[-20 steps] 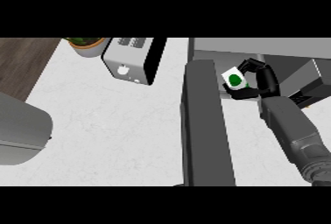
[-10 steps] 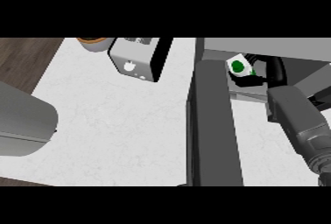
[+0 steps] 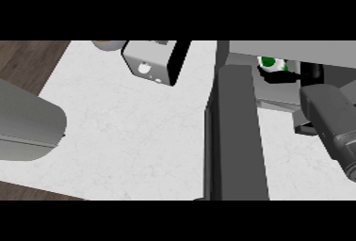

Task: Pick up the milk, place it into the microwave and close the microwave

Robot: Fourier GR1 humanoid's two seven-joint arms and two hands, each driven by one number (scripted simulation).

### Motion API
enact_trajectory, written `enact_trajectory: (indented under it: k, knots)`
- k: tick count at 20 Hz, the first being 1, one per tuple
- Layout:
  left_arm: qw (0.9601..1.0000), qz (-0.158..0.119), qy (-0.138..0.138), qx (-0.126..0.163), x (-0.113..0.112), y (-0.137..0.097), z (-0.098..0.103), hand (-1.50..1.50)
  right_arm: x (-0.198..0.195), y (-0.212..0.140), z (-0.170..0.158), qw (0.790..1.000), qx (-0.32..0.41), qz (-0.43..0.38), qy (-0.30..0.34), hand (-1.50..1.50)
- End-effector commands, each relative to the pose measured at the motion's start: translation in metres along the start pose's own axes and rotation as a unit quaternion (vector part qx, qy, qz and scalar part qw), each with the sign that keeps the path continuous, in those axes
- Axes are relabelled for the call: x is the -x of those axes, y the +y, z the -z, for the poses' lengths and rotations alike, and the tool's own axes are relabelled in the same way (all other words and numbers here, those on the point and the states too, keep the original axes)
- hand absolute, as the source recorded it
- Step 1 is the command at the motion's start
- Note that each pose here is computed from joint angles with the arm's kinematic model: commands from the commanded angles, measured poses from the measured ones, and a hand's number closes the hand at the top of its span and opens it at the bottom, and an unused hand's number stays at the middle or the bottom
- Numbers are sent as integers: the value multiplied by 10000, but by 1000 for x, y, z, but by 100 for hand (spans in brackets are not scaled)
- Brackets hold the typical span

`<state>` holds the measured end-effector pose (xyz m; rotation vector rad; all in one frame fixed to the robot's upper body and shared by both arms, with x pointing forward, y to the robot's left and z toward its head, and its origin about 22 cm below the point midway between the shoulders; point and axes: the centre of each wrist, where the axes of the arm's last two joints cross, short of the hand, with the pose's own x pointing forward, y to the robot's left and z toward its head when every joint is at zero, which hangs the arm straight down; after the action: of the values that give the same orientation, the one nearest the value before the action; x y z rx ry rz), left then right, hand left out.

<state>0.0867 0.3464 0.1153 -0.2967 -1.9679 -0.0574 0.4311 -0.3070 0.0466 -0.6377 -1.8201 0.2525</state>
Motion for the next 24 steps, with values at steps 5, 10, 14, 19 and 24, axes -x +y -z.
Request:
enact_trajectory:
  k: [5,10,14,19,24]
  knots:
    - [9999,4,-99,74,2,2,8,-150,-3,-21,9,9996,274,-88,-44,150]
    - [9999,72,7,105,1,4,10,-150,-8,-23,14,9996,281,-94,-10,150]
    - [9995,275,38,136,-4,8,13,-150,-4,-27,12,9992,355,-159,16,150]
    - [9993,311,98,175,-2,8,16,-150,-8,-27,16,9991,408,-132,25,150]
    - [9989,370,118,254,-2,11,20,-150,8,-47,6,9874,710,-1406,145,150]
